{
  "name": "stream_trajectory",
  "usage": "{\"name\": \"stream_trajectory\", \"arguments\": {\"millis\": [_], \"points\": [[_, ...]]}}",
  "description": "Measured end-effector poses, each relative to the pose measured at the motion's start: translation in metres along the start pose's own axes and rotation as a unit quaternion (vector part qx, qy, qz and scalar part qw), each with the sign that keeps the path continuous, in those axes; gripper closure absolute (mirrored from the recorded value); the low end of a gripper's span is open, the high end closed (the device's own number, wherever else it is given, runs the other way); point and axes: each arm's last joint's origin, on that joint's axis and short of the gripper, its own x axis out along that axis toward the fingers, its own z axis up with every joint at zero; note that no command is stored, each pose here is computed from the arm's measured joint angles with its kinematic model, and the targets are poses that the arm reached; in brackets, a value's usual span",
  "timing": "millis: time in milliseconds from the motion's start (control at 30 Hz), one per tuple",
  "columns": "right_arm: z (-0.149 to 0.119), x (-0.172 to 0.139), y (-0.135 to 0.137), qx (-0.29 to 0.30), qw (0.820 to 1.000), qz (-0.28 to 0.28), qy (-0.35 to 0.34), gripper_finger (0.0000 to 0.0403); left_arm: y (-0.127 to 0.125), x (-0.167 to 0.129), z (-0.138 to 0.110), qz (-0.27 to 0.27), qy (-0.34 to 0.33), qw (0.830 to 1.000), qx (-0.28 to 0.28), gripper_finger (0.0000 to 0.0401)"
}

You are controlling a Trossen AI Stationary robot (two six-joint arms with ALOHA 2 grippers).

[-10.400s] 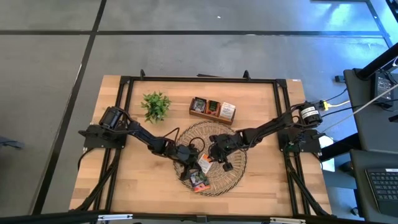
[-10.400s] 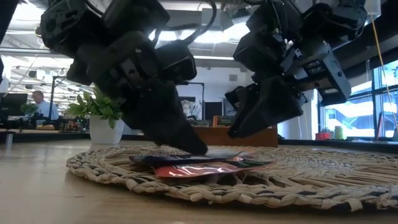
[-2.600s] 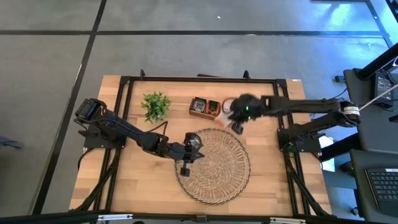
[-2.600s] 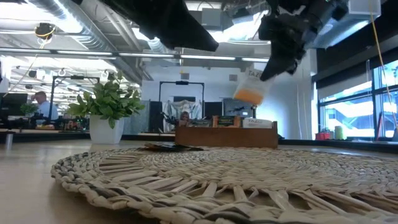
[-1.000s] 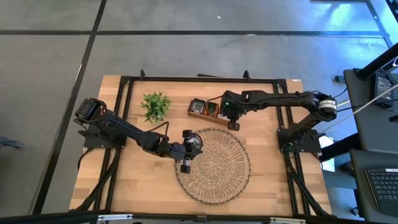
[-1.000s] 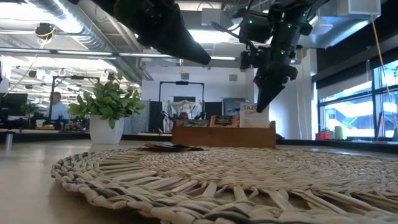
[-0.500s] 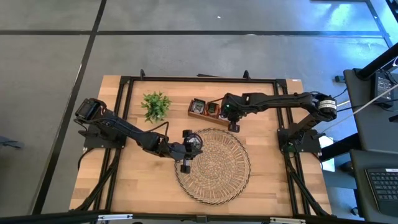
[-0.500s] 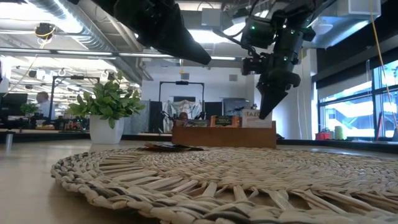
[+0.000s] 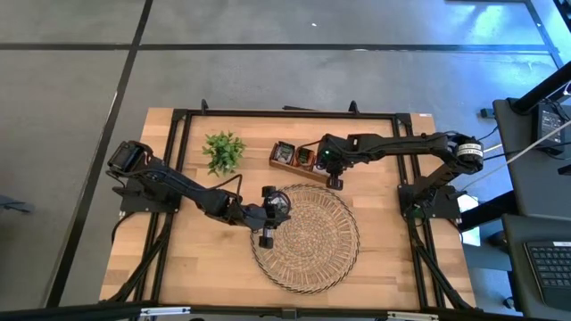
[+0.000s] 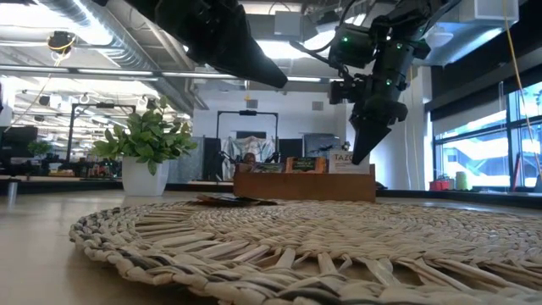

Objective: Pick & Place Tea
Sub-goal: Put the white and orange tea bag into the right section of the wooden organizer, then put the black and white tea bag into the left section of the wooden organizer

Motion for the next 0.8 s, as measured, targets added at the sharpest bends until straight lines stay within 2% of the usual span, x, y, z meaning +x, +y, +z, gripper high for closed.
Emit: {"name": "stream_trajectory", "arguments": {"millis": [200,400,567,700,800], "points": [[0.000,0.000,0.000,-0.013,1.000,-0.001,0.000,0.0388,0.000,0.000,0.000,0.000,0.000,1.000,0.000,0.0392],[0.004,-0.006,-0.001,-0.012,1.000,-0.004,-0.001,0.0329,0.000,0.000,0.000,0.000,0.000,1.000,0.000,0.0397],[0.013,-0.023,-0.006,-0.010,0.999,-0.043,0.005,0.0280,0.000,0.000,0.000,-0.003,0.001,1.000,-0.002,0.0398],[0.022,-0.041,-0.011,0.018,0.996,-0.085,-0.007,0.0265,0.000,0.000,-0.001,-0.005,0.005,1.000,-0.010,0.0394],[0.028,-0.049,-0.009,0.031,0.997,-0.062,-0.043,0.0263,0.000,0.000,-0.002,-0.007,0.011,1.000,-0.019,0.0394]]}}
